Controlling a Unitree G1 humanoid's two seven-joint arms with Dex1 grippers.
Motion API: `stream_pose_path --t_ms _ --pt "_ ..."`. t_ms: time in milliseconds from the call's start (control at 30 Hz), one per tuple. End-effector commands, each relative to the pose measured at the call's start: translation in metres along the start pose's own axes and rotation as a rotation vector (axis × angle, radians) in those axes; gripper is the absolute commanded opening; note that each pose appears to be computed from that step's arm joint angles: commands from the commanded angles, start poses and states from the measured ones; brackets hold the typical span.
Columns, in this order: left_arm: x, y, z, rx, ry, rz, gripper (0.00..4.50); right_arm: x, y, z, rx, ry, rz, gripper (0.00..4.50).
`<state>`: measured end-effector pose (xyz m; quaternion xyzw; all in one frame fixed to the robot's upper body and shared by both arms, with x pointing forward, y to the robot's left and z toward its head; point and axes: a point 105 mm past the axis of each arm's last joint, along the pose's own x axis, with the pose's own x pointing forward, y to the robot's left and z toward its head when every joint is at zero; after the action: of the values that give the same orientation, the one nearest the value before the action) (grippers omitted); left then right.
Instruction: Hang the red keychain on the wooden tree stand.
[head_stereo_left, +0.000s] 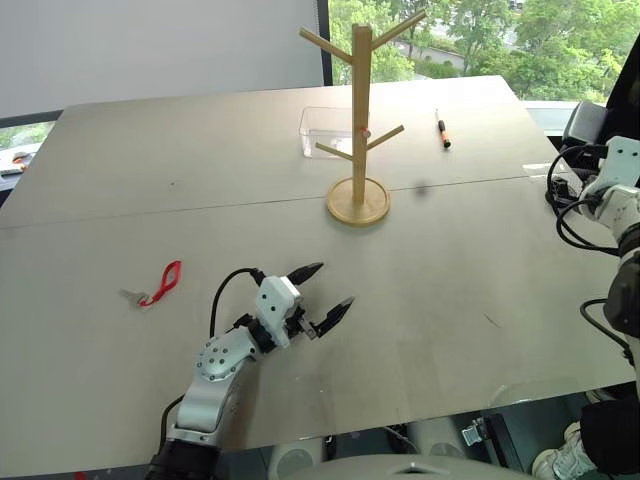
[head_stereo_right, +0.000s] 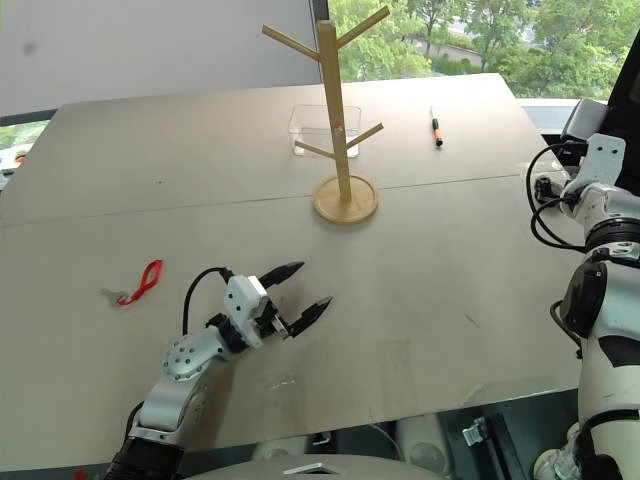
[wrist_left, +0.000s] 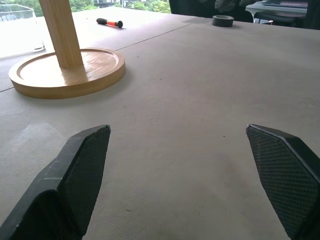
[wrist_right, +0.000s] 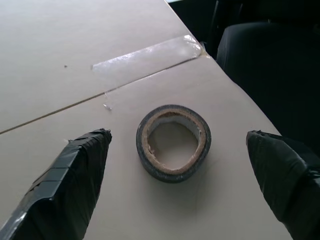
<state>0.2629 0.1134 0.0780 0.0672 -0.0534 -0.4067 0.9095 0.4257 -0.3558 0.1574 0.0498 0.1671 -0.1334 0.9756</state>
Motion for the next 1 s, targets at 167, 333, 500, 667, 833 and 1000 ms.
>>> stream_pose_path --t_ms 167,333,500,667,833,1000 --pt "-0.001 0.024 0.016 -0.026 -0.037 0.208 4.5 -0.035 0.072 -0.003 -0.36 -0.222 0.696 4.44" --pt "-0.021 0.042 0.032 -0.054 -0.007 0.314 4.5 -0.107 0.129 -0.056 -0.525 -0.29 1.179 4.44" --pt "-0.058 0.075 0.051 -0.027 0.041 0.405 4.5 -0.145 0.15 -0.098 -0.636 -0.262 1.41 4.44" --pt "-0.104 0.107 0.057 0.005 0.137 0.517 4.5 -0.154 0.169 -0.111 -0.754 -0.311 1.496 4.44" --pt "-0.15 0.116 0.047 -0.046 0.272 0.572 4.5 -0.157 0.179 -0.105 -0.712 -0.401 1.539 4.44" --pt "-0.176 0.113 0.043 -0.02 0.368 0.583 4.5 -0.167 0.173 -0.127 -0.719 -0.33 1.636 4.44"
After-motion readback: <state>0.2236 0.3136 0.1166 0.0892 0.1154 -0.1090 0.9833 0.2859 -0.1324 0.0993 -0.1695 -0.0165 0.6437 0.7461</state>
